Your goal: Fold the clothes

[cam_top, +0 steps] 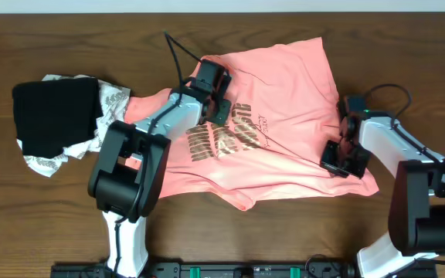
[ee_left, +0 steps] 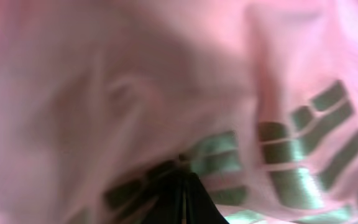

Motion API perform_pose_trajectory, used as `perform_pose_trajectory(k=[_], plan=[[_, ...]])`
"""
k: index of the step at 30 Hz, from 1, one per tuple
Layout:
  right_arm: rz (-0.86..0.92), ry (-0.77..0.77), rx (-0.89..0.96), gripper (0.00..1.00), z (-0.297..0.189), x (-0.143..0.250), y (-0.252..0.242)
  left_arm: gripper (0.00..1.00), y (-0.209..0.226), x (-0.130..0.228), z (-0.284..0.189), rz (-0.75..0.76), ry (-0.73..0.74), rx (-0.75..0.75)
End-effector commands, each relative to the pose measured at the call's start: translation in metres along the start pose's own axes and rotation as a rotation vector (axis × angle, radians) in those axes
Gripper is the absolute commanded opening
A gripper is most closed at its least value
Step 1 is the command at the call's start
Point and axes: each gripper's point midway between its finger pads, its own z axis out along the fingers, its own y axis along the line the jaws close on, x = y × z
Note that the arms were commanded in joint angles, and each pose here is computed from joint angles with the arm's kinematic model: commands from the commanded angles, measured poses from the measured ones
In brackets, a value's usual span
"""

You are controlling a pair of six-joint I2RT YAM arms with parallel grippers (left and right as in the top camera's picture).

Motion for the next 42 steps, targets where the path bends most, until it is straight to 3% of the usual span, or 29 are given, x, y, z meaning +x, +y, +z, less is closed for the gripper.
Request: perform_pose_trajectory(k=[1,7,10,14,18,23,32,35,42], plan=[[0.093,-0.051,0.161,0.01,0.002,-0.008,-0.04,0.06,0.022,0.007,0.008,-0.015,0.024,-0.036],[0.1,-0.108,0.131,0.01,-0.007,-0.022,-0.04,0.06,0.023,0.006,0.004,-0.021,0.029,-0.03],[-0.089,-0.196,-0.035,0.01,-0.028,-0.042,-0.008,0.11,0.014,0.002,-0.008,-0.016,0.019,-0.007],[-0.306,-0.368,-0.305,0.01,-0.089,-0.057,0.042,0.24,0.004,-0.003,-0.036,-0.002,0.005,0.0],[-0.31,-0.547,-0.445,0.01,-0.153,-0.07,0.061,0.31,-0.005,-0.004,-0.069,-0.04,0.0,0.007],[-0.321,-0.657,-0.572,0.01,-0.187,-0.08,0.081,0.36,-0.02,0.004,-0.096,-0.077,0.017,0.019],[-0.442,-0.826,-0.641,0.01,-0.174,-0.138,0.136,0.29,-0.056,0.04,-0.111,-0.098,0.157,0.077],[-0.451,-0.853,-0.709,0.01,-0.162,-0.157,0.155,0.3,-0.058,0.03,-0.135,-0.091,0.092,0.088],[-0.274,-0.84,-0.75,0.01,-0.099,-0.203,0.167,0.37,-0.063,0.002,-0.21,-0.078,-0.127,0.125]])
